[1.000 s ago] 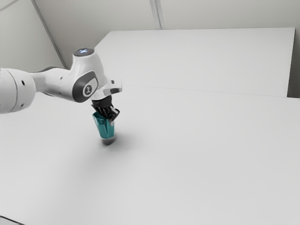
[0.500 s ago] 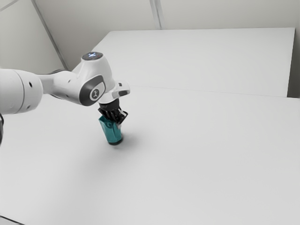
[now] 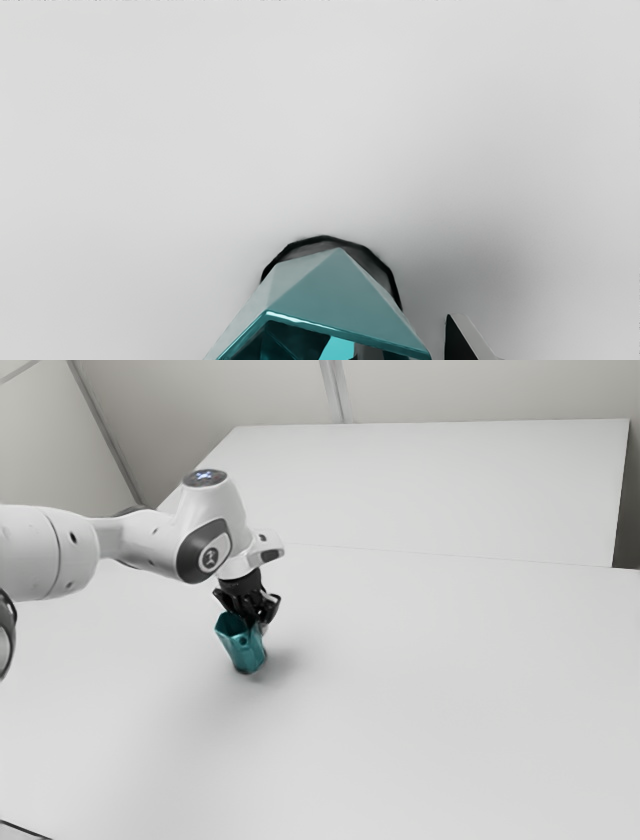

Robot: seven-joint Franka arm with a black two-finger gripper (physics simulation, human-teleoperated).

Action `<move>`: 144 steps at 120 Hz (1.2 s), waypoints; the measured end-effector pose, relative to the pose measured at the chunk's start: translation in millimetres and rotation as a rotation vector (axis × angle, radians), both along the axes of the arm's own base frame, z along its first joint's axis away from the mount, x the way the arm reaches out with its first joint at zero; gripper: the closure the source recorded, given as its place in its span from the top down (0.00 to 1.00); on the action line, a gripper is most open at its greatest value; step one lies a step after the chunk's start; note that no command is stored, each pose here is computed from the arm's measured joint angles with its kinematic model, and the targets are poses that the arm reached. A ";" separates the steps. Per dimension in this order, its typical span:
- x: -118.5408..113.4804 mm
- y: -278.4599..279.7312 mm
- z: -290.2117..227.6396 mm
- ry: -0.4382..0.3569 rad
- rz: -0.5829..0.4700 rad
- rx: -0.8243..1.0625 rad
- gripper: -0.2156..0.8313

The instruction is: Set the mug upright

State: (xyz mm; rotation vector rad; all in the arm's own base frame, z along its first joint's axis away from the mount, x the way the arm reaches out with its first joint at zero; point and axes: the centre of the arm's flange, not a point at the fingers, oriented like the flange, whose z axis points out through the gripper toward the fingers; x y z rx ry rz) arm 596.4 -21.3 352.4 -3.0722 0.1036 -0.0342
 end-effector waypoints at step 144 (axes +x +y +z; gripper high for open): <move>6.2 -2.1 73.1 -0.042 0.083 0.010 0.67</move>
